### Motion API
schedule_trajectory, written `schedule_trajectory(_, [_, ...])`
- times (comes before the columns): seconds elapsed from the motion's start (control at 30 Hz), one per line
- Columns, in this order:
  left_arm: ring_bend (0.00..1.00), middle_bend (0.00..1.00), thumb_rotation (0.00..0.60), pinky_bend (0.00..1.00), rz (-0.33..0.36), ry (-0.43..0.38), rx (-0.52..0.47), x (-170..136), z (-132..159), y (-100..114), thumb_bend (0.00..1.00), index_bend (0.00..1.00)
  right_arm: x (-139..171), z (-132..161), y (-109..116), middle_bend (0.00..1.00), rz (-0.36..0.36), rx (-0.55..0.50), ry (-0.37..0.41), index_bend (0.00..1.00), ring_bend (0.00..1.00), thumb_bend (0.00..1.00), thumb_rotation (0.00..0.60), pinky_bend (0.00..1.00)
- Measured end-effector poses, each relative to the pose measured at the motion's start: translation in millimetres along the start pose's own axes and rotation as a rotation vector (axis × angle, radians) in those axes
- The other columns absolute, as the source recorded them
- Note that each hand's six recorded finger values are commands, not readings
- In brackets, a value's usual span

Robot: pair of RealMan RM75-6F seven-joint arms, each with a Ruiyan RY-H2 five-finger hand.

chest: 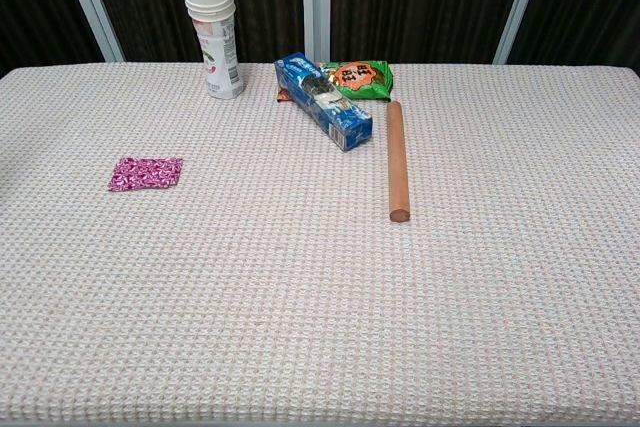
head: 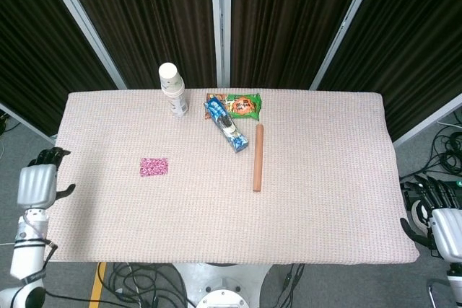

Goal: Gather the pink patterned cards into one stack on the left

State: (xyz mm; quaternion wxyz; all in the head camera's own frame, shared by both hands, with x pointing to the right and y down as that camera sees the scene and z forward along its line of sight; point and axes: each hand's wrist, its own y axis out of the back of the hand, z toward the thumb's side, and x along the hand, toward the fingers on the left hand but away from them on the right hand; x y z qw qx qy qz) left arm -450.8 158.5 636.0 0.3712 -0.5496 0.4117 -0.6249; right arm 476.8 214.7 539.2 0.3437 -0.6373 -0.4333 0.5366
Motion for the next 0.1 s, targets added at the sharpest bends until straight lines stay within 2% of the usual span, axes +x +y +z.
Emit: schedule_trajectory(0.1, [0.22,0.31,0.6,0.37,-0.005,0.009,-0.006,-26,-9,4,0.21,0.31,1,2,-1,0.07,-0.001,-0.001,0.009,0.15,0.0,0.24,0.572,0.0])
